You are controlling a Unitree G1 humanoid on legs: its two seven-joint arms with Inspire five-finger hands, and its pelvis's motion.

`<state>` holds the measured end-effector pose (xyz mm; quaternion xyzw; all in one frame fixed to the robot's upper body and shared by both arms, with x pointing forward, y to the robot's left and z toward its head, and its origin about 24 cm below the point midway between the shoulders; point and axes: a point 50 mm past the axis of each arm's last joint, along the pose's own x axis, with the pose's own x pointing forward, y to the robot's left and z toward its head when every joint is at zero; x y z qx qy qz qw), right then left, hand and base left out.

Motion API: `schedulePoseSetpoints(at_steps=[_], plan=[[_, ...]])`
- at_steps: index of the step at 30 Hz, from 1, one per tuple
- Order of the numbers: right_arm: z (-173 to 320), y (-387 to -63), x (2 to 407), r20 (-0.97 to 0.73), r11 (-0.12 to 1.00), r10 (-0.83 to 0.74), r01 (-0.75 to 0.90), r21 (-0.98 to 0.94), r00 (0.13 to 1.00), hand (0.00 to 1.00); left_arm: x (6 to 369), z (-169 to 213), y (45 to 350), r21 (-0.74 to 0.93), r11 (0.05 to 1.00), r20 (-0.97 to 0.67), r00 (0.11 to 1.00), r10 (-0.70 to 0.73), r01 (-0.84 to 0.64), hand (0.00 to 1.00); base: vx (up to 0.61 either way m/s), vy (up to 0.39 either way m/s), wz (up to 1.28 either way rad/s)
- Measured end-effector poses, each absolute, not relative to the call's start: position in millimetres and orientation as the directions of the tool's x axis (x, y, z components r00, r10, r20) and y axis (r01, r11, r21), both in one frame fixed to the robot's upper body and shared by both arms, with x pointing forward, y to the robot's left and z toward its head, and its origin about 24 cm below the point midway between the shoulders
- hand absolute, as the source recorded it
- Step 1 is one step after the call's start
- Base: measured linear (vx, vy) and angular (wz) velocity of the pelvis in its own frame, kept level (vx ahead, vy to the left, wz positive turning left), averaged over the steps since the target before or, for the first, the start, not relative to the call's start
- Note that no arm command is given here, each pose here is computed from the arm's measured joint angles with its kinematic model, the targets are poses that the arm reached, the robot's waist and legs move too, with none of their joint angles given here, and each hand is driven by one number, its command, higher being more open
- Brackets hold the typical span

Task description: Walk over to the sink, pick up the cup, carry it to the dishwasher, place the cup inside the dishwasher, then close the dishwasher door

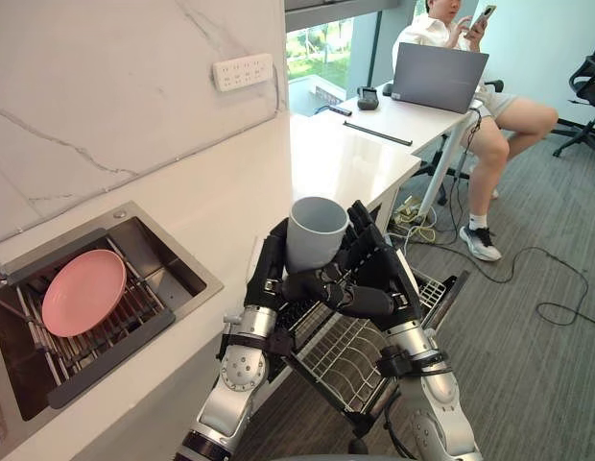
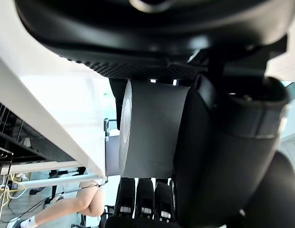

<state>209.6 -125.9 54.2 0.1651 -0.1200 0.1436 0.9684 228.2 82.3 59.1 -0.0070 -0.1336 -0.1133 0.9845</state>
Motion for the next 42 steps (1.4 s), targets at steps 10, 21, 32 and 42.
schedulePoseSetpoints(at_steps=[10, 21, 32, 42], plan=[[56.7, -126.4, 211.2, 0.290, 0.913, 0.193, -0.280, 0.297, 0.937, 1.00, 224.1, 55.1, 73.3, 0.037, 0.957, 0.237, 0.928, -0.289, 0.289, 0.00, 0.00, 0.000, 0.00], [53.4, -127.8, 211.5, 0.273, 0.918, 0.192, -0.271, 0.290, 0.943, 0.00, 222.7, 54.3, 71.6, 0.065, 0.949, 0.235, 0.919, -0.316, 0.309, 0.00, 0.00, 0.000, 0.00], [51.8, -135.2, 213.7, 0.264, 0.929, 0.194, -0.263, 0.261, 0.945, 0.00, 217.7, 51.3, 67.3, 0.055, 0.944, 0.226, 0.916, -0.330, 0.326, 0.00, 0.00, 0.000, 0.00], [55.4, -134.2, 216.1, 0.281, 0.927, 0.194, -0.269, 0.260, 0.940, 0.00, 215.6, 53.4, 71.3, 0.047, 0.955, 0.239, 0.925, -0.294, 0.292, 1.00, 0.00, 0.000, 0.00]])
